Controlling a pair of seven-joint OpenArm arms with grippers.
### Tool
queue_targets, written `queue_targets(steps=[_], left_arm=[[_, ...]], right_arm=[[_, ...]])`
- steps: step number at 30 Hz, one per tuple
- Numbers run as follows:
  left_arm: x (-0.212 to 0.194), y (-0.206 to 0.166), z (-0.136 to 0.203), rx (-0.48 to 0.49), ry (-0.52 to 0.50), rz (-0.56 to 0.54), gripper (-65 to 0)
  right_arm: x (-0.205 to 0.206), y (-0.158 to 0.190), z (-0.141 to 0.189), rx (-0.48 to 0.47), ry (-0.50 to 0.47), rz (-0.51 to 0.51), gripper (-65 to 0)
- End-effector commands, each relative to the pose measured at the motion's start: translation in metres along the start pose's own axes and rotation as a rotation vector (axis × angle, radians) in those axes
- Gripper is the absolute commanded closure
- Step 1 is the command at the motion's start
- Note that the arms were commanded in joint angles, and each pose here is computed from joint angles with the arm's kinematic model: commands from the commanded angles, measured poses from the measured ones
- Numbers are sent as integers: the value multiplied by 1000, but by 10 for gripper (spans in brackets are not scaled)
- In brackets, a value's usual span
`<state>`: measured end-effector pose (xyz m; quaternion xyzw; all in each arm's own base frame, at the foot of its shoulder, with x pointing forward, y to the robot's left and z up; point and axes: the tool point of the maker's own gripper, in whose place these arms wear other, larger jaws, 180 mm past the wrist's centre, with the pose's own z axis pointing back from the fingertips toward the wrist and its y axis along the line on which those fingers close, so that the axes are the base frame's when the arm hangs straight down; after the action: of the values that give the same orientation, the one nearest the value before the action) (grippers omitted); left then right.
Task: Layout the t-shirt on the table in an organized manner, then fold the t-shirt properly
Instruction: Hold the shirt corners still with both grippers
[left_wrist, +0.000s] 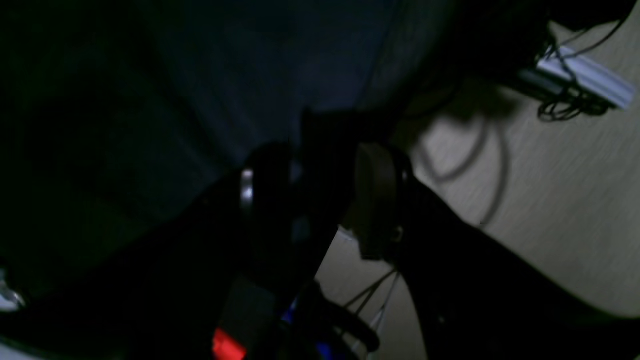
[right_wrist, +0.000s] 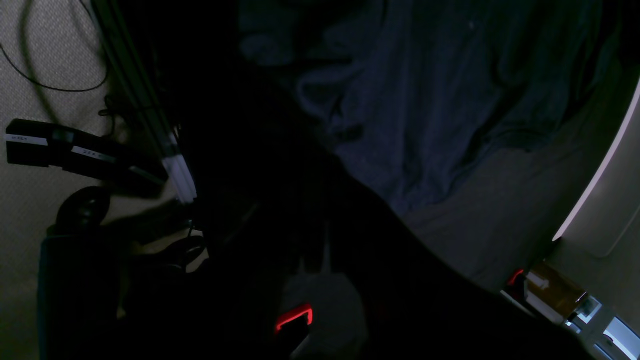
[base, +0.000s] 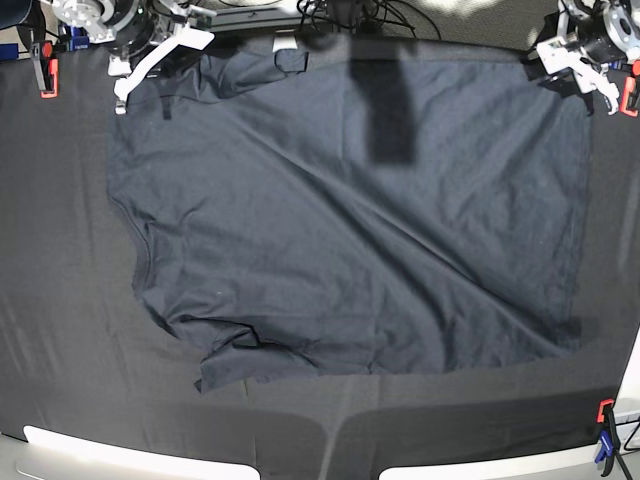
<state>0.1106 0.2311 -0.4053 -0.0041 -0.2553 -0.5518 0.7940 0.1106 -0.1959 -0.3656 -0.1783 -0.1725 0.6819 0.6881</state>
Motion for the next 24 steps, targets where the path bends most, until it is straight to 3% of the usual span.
queue_targets(steps=[1,8,11,19,24], left_arm=[[2,4,3,8,-12,-10,-233],[-3,7,2,28,0,-1,-232],[-10,17,1,86,14,15,-232],[-39,21,-7,84,75,65,-232],[-37,32,-9,109,67,62,-232]], right_arm=[[0,-8,3,-25,-4,5,0],[0,-8,3,-25,-4,5,0],[0,-8,3,-25,-4,5,0],[0,-8,3,-25,-4,5,0],[0,-8,3,-25,-4,4,0]])
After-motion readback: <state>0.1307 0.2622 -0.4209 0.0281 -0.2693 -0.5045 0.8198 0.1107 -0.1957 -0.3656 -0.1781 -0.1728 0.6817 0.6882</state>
